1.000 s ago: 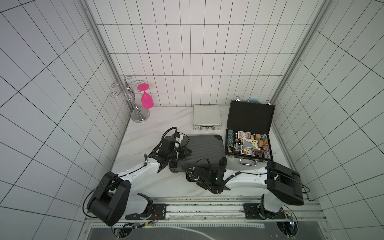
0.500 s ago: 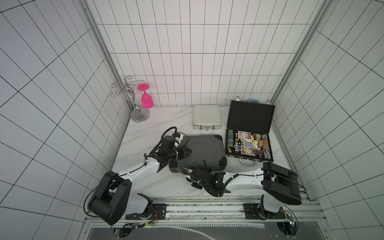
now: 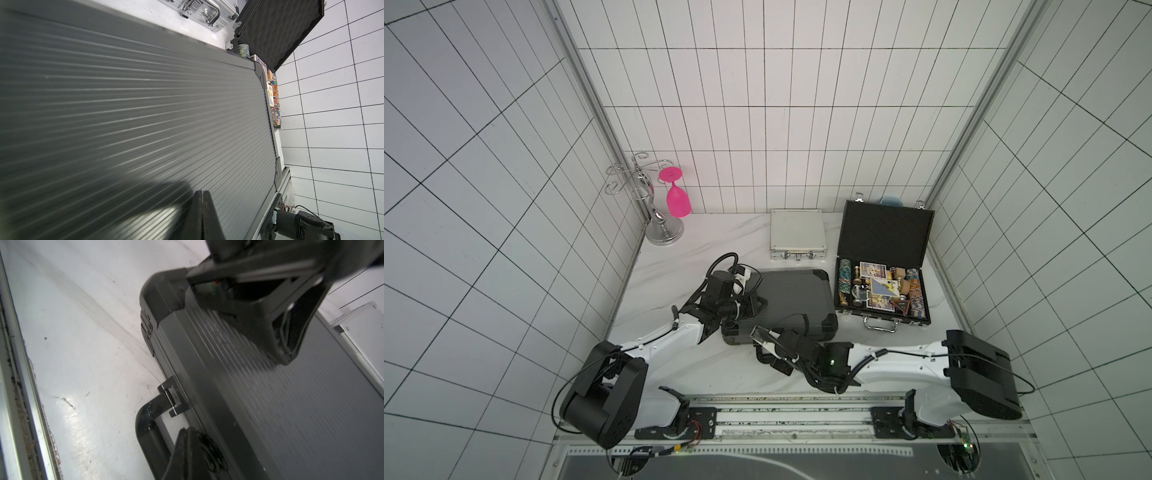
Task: Close the poker set cases
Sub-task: Fasten the fastener on the poker set case.
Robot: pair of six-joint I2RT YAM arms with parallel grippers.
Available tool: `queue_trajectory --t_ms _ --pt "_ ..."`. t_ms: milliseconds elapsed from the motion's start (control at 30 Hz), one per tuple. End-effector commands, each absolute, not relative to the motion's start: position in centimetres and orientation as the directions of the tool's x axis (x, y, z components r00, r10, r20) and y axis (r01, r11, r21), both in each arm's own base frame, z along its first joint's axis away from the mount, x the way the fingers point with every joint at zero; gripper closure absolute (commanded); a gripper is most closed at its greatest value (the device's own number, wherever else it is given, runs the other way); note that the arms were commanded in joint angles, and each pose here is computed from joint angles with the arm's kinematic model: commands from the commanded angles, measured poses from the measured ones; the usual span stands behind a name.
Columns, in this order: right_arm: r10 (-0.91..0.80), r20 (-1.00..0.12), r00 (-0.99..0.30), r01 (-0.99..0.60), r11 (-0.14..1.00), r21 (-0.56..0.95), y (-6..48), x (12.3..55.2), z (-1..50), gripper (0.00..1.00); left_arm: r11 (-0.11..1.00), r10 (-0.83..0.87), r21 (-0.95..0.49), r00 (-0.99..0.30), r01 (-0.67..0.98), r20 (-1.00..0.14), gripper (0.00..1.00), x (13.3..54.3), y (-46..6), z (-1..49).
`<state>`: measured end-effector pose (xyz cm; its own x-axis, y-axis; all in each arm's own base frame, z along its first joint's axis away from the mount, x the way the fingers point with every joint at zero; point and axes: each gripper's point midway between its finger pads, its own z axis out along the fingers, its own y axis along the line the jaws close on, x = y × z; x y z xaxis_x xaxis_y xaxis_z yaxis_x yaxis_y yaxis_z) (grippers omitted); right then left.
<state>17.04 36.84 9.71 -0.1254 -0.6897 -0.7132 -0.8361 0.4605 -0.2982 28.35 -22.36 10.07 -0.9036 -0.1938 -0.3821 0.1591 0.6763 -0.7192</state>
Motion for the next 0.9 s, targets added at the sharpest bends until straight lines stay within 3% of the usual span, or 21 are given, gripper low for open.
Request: queue_trajectory --t_ms 0,300,867 --pt "-0.782 -0.599 -0.172 -0.859 0.417 -0.298 34.1 16.0 5.1 1.00 0.897 -0.183 -0.403 -0.983 -0.181 0.033 1.00 18.6 -15.3 -2.2" --pt "-0.796 -0.572 -0.200 -0.862 0.420 -0.283 33.3 16.3 3.6 1.00 0.896 -0.183 -0.404 -0.982 -0.182 0.037 1.00 19.1 -15.5 -2.3" --pt "-0.819 -0.525 -0.232 -0.791 0.473 -0.388 31.8 19.1 2.0 1.00 0.897 -0.186 -0.400 -0.982 -0.185 0.038 1.00 19.0 -15.4 -2.1"
